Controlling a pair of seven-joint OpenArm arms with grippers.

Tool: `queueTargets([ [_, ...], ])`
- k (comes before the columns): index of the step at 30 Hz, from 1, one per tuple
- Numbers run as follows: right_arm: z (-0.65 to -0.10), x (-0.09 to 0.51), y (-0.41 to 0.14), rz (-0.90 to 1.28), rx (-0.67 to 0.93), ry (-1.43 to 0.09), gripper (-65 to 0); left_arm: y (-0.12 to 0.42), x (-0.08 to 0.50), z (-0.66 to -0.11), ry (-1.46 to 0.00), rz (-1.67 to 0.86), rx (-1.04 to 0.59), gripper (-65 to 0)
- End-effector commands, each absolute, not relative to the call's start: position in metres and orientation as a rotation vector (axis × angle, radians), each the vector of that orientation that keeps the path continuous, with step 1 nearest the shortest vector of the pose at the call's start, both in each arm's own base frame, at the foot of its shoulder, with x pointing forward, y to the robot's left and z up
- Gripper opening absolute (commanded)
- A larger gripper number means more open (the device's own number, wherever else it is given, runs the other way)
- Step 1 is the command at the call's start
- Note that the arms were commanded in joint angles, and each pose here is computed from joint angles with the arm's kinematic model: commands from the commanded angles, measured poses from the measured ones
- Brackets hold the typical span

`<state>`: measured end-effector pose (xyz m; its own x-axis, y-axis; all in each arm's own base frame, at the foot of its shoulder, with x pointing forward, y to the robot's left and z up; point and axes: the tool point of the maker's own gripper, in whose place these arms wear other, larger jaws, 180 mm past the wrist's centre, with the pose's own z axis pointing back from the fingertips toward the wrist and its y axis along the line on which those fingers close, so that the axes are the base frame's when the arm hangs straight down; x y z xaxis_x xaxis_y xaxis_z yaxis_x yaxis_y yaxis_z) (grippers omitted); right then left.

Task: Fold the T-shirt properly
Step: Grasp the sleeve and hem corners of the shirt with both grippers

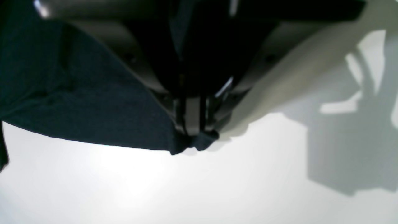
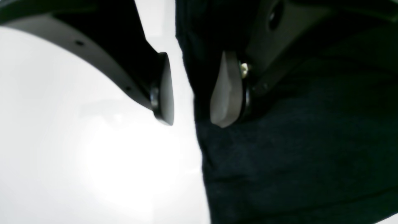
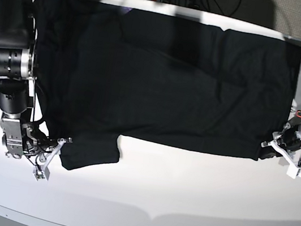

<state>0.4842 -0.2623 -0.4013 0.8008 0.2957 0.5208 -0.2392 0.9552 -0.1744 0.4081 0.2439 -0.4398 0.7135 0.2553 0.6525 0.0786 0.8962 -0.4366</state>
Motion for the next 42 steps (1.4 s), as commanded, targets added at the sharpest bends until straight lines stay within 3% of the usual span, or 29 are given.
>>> queueTargets([
  [1, -0.379, 0.502, -0.266, 0.281, -0.113, -0.637, -40.8, 0.249, 0.409, -0.439, -0.752, 0.081, -0.433, -65.0],
  [10, -0.406, 0.481, -0.264, 0.274, -0.094, -0.592, -42.6, 0.249, 0.408, -0.440, -0.749, 0.081, -0.432, -65.0],
  [17, -0.417, 0.470, -0.265, 0.274, -0.095, -0.550, -64.7, 0.250, 0.408, -0.440, -0.750, 0.082, -0.432, -65.0],
  [29, -0.390, 0.494, -0.265, 0.292, -0.101, -0.644, -65.0, 0.247, 0.417, -0.427, -0.811, 0.161, -0.504, -65.0],
  [42, -0.356, 0.486, -0.214, 0.466, 0.034, -0.712, -65.0, 0.250, 0.423, -0.416, -0.844, 0.167, -0.515, -65.0],
])
